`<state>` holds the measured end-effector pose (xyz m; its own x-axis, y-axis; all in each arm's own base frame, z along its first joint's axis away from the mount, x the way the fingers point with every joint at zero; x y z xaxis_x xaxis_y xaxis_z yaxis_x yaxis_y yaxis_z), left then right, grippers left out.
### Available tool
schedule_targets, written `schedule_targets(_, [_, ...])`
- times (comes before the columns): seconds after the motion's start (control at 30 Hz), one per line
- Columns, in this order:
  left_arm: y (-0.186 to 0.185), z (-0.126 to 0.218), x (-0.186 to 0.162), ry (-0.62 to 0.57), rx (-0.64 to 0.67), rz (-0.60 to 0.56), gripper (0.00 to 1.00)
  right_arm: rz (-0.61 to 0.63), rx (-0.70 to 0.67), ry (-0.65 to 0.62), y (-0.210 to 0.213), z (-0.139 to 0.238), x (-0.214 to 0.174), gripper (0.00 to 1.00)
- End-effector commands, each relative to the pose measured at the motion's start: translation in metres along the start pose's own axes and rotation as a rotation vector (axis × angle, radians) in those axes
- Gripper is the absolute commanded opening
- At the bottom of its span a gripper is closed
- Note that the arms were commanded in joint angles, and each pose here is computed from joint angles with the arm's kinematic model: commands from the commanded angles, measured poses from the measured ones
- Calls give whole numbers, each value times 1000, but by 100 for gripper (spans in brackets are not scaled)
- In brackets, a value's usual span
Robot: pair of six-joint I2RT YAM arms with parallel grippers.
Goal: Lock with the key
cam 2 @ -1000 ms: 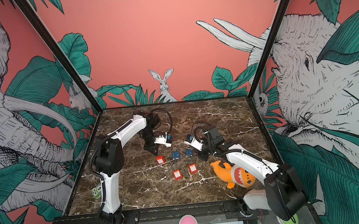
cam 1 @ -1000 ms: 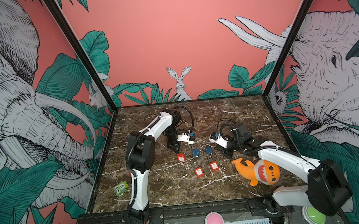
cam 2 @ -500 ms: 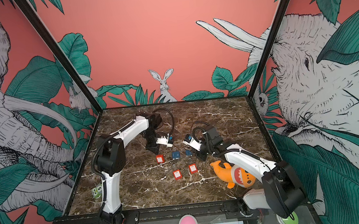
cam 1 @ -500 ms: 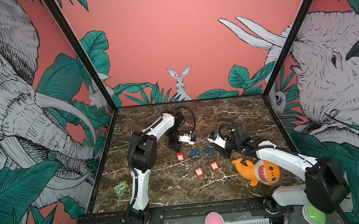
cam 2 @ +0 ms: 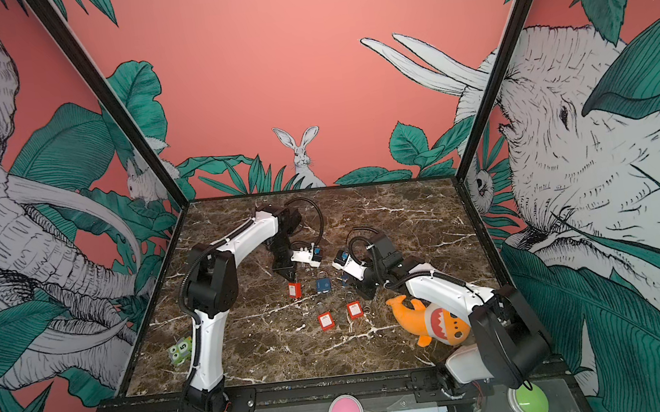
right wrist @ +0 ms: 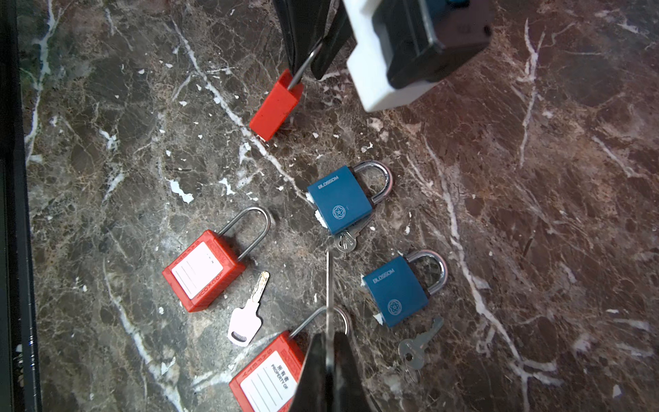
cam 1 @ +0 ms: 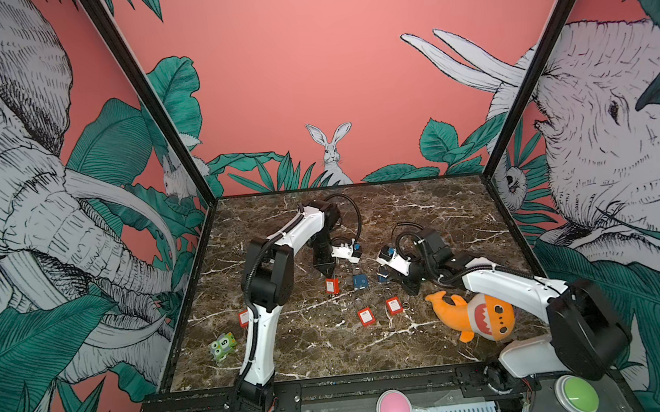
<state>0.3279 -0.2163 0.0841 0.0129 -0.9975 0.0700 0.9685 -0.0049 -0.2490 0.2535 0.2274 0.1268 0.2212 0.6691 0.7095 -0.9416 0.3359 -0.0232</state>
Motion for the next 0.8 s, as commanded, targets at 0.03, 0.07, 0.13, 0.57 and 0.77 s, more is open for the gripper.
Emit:
schedule_targets(0.03, [11, -5, 3, -2, 37, 37, 23, -5, -1, -45, -3, 0, 18, 0])
schedule_targets(0.07, [12, -4, 2, -5, 38, 52, 23, -11, -2, -45, -2, 0, 18, 0])
schedule_targets(0.13, [14, -2, 1, -26, 45, 83, 24, -18, 0, -41, -1, -2, 18, 0])
schedule_targets(0.57, [18, 7, 4, -89, 100, 89, 46, -16, 5, -24, 7, -11, 22, 0])
schedule_targets(0.77, [22, 23, 7, -112, 175, 65, 51, -19, -6, -19, 10, -13, 27, 0])
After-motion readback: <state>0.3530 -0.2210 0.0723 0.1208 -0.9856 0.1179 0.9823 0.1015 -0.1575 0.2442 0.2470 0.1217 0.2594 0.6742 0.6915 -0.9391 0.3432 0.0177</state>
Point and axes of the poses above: each gripper's point midway between its finger pads, its own z axis back along the fingers, its own y axis along the line the jaws close on, x = y × z, the point moved 3 cm from there along z, back along the fingers, and after that the axes turned 4 degrees about z, right-handed, at the moved point
